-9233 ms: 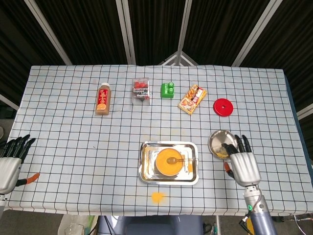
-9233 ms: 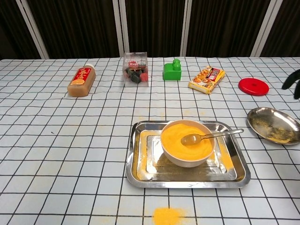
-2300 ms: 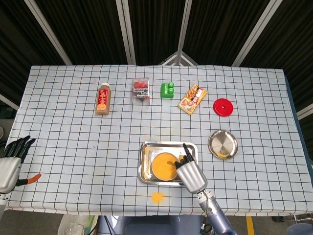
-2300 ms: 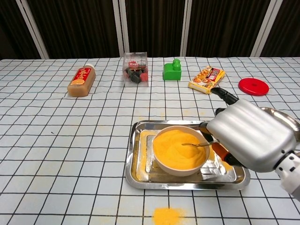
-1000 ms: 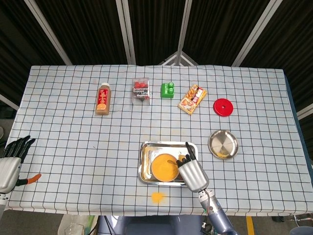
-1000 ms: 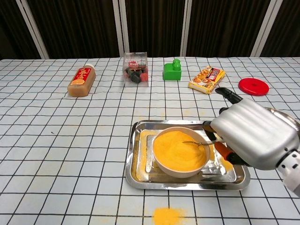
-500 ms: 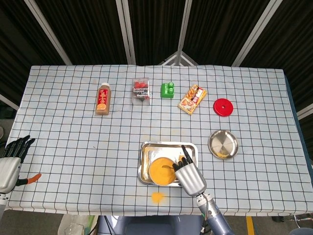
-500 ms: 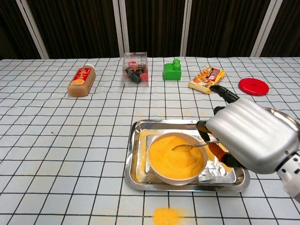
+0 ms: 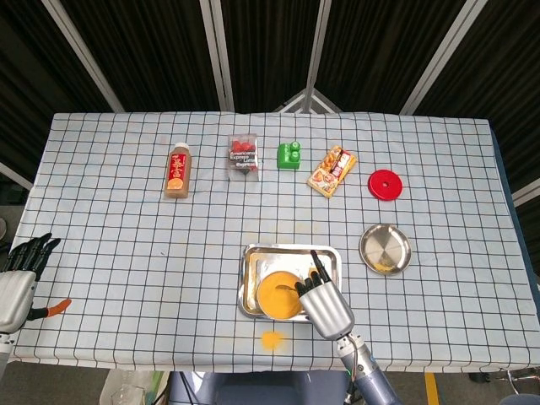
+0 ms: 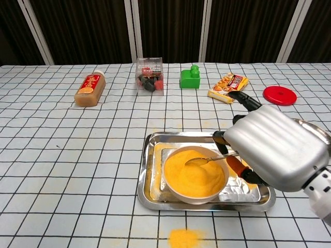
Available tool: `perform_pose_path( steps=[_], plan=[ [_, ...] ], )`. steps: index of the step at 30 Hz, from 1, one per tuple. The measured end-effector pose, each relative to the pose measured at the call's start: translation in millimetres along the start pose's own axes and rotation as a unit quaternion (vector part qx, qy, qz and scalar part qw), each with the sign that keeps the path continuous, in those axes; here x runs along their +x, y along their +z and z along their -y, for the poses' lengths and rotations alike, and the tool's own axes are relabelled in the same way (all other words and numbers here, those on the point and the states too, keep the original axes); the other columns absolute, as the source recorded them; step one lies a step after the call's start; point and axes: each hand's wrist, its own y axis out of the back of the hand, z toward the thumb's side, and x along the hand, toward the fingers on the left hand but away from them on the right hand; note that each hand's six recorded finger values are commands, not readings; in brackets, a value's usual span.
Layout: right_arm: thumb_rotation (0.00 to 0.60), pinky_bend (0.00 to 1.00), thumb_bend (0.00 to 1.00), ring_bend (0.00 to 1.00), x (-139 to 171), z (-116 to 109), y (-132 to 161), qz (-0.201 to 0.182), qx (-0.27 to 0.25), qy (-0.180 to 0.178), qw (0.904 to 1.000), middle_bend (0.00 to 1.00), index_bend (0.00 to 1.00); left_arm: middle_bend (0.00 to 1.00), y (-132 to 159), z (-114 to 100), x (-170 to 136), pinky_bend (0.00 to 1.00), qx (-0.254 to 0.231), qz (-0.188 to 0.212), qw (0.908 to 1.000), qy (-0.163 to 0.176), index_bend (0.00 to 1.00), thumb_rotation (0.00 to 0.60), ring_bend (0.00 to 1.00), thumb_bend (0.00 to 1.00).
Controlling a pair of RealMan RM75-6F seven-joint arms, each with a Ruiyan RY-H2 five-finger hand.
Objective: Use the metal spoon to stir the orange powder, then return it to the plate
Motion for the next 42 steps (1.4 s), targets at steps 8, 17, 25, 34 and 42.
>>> perform_pose_path(
  steps=[8,17,25,34,42],
  plan=[
    [0.600,0.00,0.75,0.47,7,-9,4,-0.007,-0.003,0.000,1.0000,0.79,0.95,0.00,0,0,0,0.00,-0.002,0.001,1.0000,-0.001,0.00,0.600,0.00,0.00],
    [0.600,0.00,0.75,0.47,18,-8,3,-0.009,-0.001,0.013,0.9999,0.79,0.95,0.00,0,0,0,0.00,-0.001,0.000,1.0000,-0.001,0.00,0.600,0.00,0.00],
    [0.600,0.00,0.75,0.47,24,-2,-2,-0.003,-0.001,0.023,0.9997,0.79,0.95,0.00,0,1,0,0.00,-0.001,0.000,1.0000,-0.003,0.00,0.600,0.00,0.00],
    [0.600,0.00,0.75,0.47,21,6,-9,0.007,0.004,0.030,0.9995,0.79,0.95,0.00,0,1,0,0.00,-0.002,-0.002,1.0000,-0.004,0.00,0.600,0.00,0.00],
    [0.600,0.00,0.75,0.47,14,8,-16,0.019,0.007,0.029,0.9994,0.79,0.95,0.00,-1,1,0,0.00,-0.004,-0.003,1.0000,-0.003,0.00,0.600,0.00,0.00]
  ],
)
